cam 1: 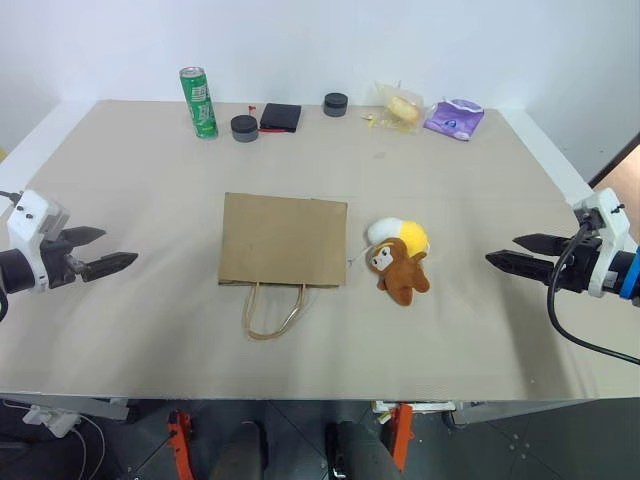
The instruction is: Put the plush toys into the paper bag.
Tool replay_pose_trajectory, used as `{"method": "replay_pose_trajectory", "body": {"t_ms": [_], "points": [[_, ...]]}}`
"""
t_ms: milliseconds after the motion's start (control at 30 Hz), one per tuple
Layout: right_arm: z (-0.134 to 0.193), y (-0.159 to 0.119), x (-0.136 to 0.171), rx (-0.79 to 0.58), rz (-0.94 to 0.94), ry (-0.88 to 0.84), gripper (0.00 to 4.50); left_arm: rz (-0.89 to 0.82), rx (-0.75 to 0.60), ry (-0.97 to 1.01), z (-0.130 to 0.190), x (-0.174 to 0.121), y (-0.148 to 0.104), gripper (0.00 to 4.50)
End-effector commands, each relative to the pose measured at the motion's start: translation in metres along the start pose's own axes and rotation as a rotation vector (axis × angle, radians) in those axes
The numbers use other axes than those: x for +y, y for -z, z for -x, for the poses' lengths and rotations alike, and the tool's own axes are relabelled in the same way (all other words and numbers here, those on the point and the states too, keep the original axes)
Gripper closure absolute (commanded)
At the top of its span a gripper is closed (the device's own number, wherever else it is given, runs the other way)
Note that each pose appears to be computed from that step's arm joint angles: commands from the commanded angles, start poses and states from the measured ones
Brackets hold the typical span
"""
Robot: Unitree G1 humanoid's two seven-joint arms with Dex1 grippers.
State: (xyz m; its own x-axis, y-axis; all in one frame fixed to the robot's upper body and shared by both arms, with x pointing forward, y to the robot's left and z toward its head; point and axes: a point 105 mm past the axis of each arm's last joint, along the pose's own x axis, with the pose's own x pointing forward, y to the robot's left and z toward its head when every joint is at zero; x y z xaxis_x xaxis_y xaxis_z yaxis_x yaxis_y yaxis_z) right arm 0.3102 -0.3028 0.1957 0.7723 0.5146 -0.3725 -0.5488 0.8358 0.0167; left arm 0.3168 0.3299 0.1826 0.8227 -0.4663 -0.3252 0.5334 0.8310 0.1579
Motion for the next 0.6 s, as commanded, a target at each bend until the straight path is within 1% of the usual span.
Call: {"method": "replay_pose_trajectory", "body": {"t_ms": [33,133,267,600], "points": [[0.010,-0.015,-0.005,-0.038,0.037,0.036,0.00,-0.054,-0.017,-0.040,0.001,0.006,-0.008,0.04],[0.013,-0.015,-0.006,-0.050,0.034,0.052,0.00,-0.060,-0.026,-0.055,-0.007,0.007,-0.005,0.04],[0.014,-0.015,-0.005,-0.053,0.032,0.051,0.00,-0.063,-0.033,-0.074,-0.006,0.011,-0.006,0.04],[0.018,-0.014,-0.004,-0.056,0.032,0.042,0.00,-0.034,-0.060,-0.029,-0.009,0.007,-0.009,0.04]]}}
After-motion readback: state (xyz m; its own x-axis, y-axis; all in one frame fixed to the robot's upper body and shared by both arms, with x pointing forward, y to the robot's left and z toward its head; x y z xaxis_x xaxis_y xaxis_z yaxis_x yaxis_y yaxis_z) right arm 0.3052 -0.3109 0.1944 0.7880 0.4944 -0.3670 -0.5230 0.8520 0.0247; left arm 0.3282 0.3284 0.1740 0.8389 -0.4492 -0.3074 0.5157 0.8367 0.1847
